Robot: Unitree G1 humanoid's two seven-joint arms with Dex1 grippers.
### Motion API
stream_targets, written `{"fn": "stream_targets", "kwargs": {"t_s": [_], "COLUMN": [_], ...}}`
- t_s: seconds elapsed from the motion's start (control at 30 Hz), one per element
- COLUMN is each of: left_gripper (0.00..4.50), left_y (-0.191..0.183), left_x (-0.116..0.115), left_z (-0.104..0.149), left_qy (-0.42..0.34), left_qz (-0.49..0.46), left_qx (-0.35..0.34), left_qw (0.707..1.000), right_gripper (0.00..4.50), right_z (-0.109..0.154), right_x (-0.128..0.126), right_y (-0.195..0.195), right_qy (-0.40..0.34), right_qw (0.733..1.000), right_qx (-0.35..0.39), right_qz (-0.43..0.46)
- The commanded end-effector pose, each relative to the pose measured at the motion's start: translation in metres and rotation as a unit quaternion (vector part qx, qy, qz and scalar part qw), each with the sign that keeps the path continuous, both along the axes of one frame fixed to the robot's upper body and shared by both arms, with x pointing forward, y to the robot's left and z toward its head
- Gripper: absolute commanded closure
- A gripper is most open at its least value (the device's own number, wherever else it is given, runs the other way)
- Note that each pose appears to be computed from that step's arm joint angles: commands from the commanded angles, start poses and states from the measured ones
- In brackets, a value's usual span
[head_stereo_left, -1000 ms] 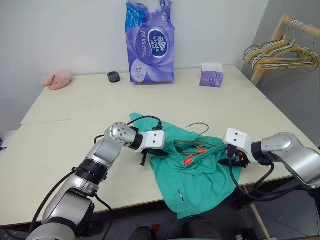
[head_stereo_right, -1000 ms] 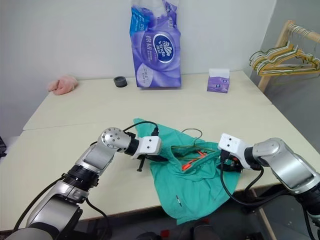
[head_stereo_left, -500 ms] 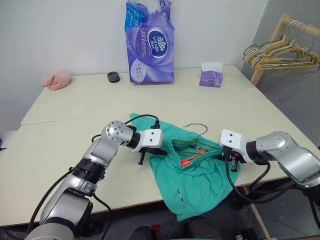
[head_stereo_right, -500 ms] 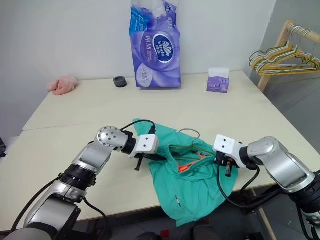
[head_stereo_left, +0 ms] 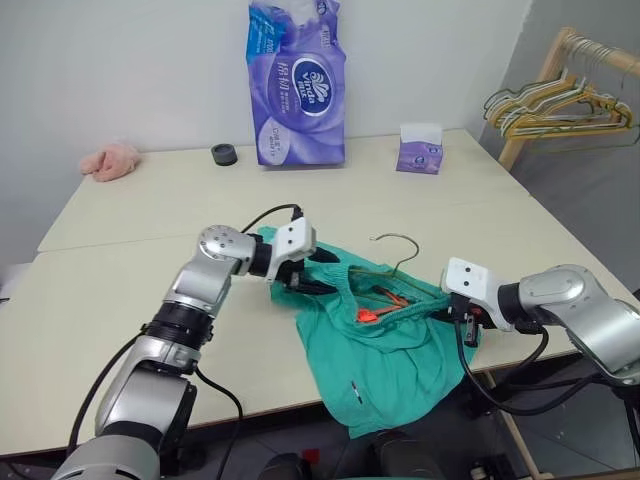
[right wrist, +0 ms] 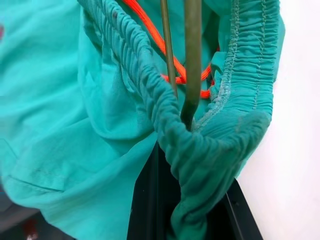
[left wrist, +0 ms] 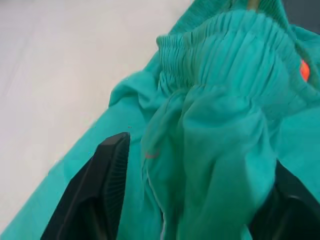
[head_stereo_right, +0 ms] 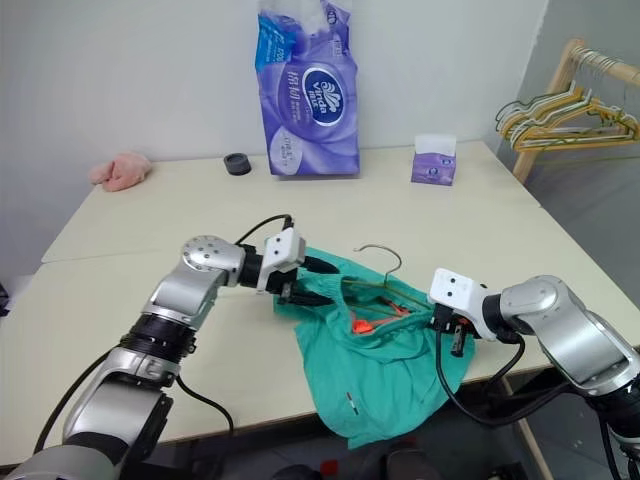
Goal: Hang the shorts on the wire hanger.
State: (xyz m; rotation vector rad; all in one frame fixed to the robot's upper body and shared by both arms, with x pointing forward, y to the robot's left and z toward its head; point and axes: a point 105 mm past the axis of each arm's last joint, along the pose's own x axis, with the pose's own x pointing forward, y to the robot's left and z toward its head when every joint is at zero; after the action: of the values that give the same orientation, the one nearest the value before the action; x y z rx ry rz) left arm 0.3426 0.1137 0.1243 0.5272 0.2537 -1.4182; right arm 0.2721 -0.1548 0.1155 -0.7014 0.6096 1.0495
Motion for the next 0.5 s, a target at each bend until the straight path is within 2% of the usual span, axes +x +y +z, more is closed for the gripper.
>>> {"fn": "stream_targets", "kwargs": {"t_s": [0.03,0.3,0.5], "left_gripper": [1.57,1.57,3.33], "left_y": [0.016,0.008,0.012], "left_x": [0.007,0.011,0.026], "left_z": [0.003,-0.009,-0.009], "left_qy": [-0.01,0.007,-0.02], "left_qz": [0.01,0.001,0.034], "left_qx": [0.023,0.016,0.015], "left_qw": [1.0,1.0,0.999], "right_gripper": [4.5,4.5,4.5], "right_z": [0.013,0.014,0.013], "right_x": [0.0,-0.002,-0.007], "right_y": [-0.001,-0.003,-0.007], "right_qy": [-0.02,-0.017,-0.01], "right_qw": [1.0,1.0,1.0], "right_qx": [0.004,0.005,0.0], "right_qz": [0.004,0.003,0.0]}}
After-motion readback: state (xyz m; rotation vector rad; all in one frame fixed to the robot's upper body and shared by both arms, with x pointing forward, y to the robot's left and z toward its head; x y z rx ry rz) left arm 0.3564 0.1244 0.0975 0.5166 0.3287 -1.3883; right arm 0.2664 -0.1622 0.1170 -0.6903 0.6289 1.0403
